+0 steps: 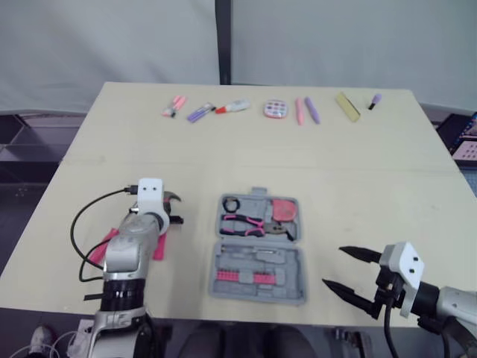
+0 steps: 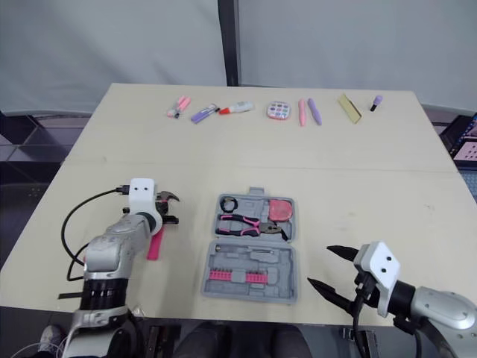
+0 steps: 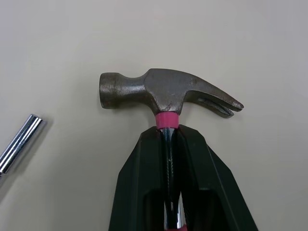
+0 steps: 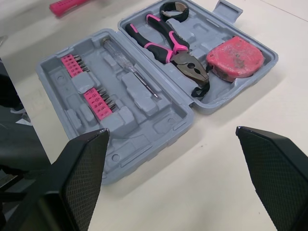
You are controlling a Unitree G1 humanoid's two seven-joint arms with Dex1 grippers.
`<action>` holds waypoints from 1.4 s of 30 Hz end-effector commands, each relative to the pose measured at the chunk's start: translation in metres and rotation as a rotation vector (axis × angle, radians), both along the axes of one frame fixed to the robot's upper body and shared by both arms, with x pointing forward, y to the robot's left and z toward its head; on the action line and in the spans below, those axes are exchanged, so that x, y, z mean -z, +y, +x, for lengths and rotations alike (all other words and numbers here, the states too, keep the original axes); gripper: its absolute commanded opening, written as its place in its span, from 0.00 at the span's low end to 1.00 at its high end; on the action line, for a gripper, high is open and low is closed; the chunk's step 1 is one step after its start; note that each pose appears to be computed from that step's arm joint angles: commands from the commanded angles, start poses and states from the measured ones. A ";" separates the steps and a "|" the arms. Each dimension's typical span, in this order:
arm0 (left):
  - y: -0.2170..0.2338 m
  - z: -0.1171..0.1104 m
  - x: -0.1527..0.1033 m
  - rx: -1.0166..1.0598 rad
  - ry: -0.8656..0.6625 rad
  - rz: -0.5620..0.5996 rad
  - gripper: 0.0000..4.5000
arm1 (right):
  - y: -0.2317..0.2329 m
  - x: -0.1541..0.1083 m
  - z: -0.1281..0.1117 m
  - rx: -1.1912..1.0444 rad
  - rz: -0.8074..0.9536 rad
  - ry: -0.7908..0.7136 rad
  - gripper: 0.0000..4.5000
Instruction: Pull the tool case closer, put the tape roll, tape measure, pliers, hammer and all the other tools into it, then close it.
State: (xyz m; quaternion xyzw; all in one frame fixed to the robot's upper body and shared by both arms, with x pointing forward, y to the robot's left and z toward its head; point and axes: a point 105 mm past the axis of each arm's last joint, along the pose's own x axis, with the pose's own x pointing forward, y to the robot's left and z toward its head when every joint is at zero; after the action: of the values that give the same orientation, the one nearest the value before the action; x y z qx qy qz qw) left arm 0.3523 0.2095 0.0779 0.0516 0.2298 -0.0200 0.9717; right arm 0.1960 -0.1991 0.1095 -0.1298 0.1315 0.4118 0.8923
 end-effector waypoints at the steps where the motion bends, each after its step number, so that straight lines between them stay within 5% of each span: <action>1: -0.019 -0.006 -0.039 0.222 -0.119 0.004 0.02 | -0.001 -0.010 0.003 -0.006 -0.003 -0.045 1.00; 10: -0.076 -0.072 -0.057 0.917 -0.085 -0.070 0.02 | -0.001 -0.006 0.003 -0.057 0.012 -0.037 1.00; 21: -0.110 -0.100 -0.057 1.338 -0.025 0.009 0.02 | -0.007 0.000 -0.004 -0.134 -0.019 -0.008 1.00; 42: -0.193 -0.094 -0.046 1.574 0.079 0.265 0.02 | -0.013 0.015 -0.001 -0.216 -0.077 0.019 1.00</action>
State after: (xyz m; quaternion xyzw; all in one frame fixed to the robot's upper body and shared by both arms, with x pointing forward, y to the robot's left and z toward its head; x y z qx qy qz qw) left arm 0.2578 0.0245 0.1133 0.2954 0.1847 -0.6725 0.6530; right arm 0.1953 -0.2148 0.0910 -0.1653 0.1503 0.4897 0.8428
